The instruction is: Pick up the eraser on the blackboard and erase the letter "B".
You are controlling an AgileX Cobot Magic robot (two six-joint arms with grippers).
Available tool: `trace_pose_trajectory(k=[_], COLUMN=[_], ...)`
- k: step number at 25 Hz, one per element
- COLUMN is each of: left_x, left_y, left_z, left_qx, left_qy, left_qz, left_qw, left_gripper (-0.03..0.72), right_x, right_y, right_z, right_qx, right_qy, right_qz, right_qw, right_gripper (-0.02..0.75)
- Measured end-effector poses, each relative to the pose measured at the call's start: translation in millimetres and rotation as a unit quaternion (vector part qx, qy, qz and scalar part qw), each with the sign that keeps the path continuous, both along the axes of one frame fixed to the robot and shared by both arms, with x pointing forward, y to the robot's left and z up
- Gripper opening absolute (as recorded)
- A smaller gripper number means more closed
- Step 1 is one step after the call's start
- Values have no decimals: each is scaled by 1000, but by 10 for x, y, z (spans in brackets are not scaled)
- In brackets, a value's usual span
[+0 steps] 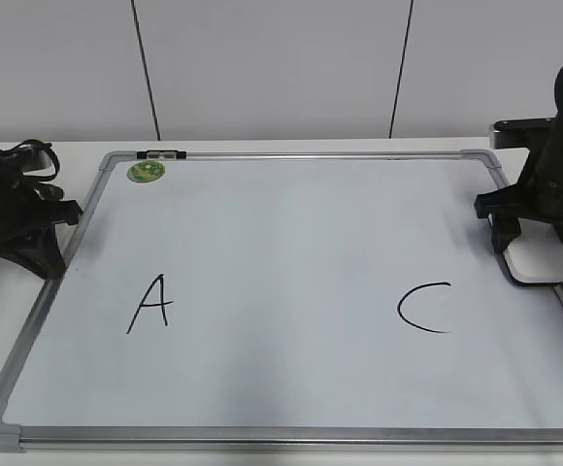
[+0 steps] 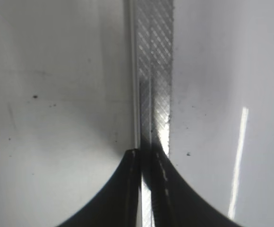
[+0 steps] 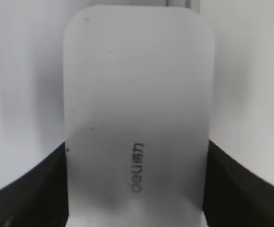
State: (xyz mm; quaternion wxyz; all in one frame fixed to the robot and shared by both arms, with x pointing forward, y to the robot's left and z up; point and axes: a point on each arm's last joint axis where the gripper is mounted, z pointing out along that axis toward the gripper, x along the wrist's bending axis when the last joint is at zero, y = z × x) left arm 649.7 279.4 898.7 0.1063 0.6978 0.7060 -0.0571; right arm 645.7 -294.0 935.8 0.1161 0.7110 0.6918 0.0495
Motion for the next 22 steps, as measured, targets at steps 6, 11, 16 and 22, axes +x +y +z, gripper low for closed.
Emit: trace_pose_trajectory(k=[6, 11, 16, 22], left_x=[0, 0, 33, 215], left_y=[0, 0, -4, -25], left_z=[0, 0, 21, 355], left_qx=[0, 0, -2, -12], left_qy=[0, 0, 2, -8], left_qz=[0, 0, -4, -20], left_qw=[1000, 1000, 1000, 1000], left_gripper=[46, 47, 116, 384], right_x=[0, -1, -33, -139], right_y=[-3, -3, -5, -11], right_z=[0, 15, 303, 669], right_qx=[-1, -1, -1, -8], right_qy=[0, -2, -33, -56], right_qz=[-2, -2, 1, 20], right_qw=[1000, 1000, 999, 998], right_gripper=[592, 596, 596, 595])
